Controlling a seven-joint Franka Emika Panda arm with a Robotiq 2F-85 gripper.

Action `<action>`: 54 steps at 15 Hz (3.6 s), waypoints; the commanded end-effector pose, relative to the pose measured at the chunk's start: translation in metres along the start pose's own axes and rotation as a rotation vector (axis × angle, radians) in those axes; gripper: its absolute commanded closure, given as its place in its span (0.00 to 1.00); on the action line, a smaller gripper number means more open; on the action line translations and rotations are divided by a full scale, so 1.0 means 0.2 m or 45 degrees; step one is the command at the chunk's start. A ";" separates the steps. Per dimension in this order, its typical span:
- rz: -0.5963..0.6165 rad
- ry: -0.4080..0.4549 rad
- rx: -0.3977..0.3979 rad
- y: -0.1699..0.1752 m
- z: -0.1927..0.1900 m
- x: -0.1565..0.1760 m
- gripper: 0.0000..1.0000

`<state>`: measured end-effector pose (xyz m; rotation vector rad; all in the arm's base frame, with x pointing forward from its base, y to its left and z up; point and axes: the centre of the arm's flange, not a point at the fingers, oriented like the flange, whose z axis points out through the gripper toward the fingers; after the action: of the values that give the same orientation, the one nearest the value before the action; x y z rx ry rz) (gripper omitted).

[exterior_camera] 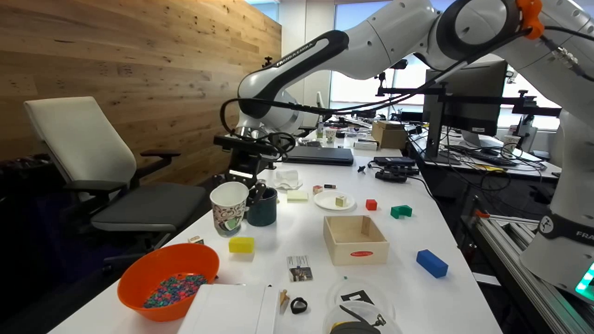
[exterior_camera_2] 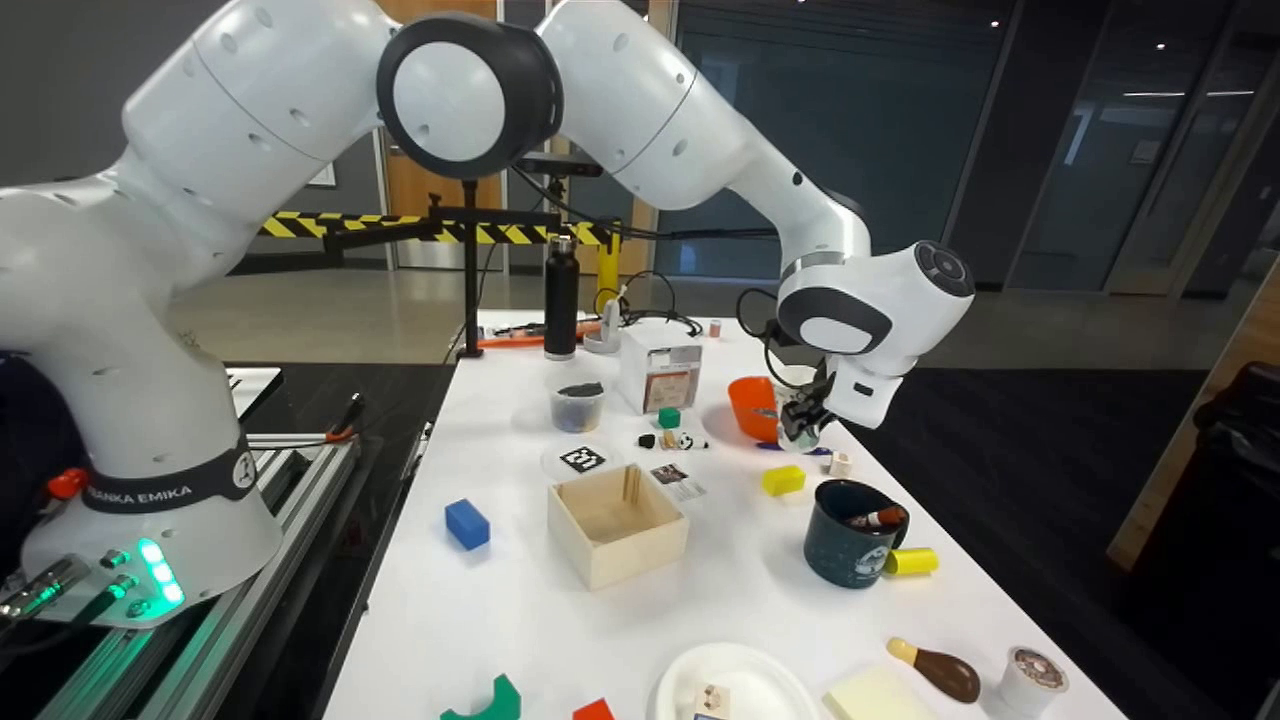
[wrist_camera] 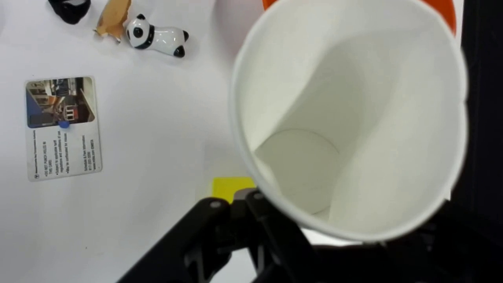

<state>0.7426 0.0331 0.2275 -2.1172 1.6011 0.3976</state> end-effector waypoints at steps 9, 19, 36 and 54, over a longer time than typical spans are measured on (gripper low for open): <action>-0.063 0.003 -0.022 0.09 0.08 -0.07 0.80; -0.093 0.004 -0.075 0.26 0.21 -0.12 0.80; -0.075 -0.213 -0.118 0.61 0.37 -0.12 0.80; -0.131 -0.493 -0.109 0.68 0.45 0.04 0.80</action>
<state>0.6228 0.0458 0.1309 -2.0628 1.3588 0.7449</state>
